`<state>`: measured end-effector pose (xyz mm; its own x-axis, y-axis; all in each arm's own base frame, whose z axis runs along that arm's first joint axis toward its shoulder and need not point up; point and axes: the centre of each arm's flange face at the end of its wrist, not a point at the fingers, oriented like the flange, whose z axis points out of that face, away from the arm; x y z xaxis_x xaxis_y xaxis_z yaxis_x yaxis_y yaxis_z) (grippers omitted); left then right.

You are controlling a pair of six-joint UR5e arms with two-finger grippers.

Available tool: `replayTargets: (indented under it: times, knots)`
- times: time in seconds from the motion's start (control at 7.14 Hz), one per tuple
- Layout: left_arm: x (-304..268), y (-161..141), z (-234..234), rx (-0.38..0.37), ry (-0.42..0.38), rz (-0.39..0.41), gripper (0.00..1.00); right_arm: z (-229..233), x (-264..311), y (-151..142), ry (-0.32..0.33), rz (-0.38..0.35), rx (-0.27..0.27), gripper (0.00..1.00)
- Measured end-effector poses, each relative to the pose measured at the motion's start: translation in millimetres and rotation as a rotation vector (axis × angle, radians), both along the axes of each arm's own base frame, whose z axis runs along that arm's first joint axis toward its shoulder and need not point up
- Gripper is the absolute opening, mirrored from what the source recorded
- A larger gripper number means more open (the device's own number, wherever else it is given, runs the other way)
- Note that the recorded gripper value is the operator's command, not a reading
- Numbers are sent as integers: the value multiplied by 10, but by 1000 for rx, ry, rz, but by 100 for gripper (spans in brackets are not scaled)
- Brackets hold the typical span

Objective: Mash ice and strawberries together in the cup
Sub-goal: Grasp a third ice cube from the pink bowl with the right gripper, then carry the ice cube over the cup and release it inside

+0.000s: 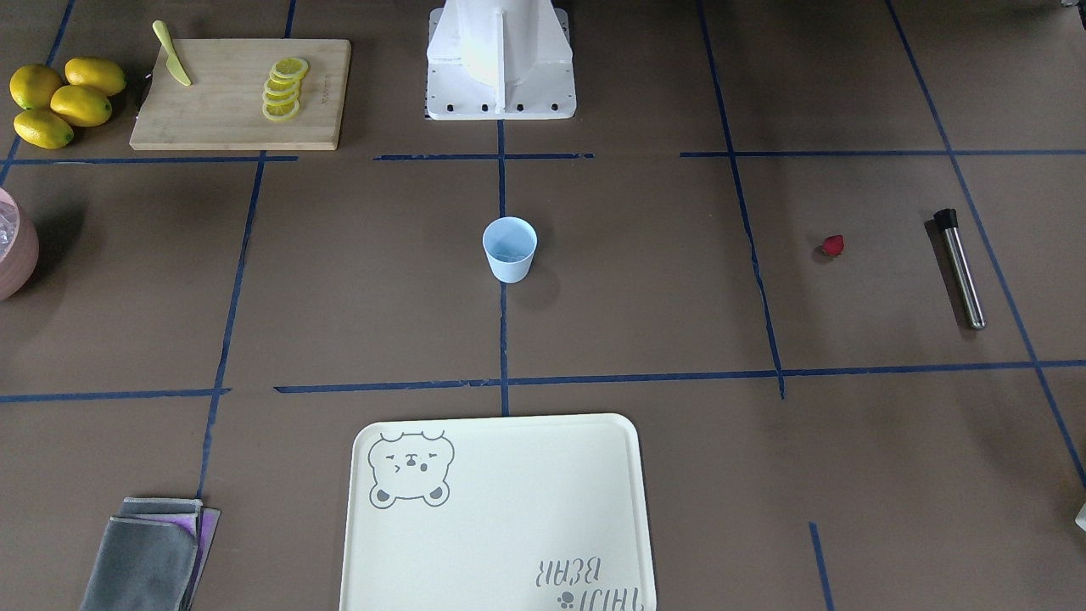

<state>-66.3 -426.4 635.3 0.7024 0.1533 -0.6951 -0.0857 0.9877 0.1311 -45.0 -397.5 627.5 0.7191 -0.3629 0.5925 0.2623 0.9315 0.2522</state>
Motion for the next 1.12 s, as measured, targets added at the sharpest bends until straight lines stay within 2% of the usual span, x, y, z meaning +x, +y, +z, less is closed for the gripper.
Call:
replayTargets:
  times: [0.14,0.28,0.56,1.12]
  knots:
    - [0,1,12,-3,0,0,100,-381,31,-15,-1,12,-9,8]
    - [0,3,28,-7,0,0,100,-741,43,-32,-3,24,-11,5]
    - [2,5,46,-10,0,0,100,-1269,-56,-177,-48,76,-14,4]
    - [9,-5,32,-9,-3,2,100,-2420,-1155,-620,-170,182,-92,5]
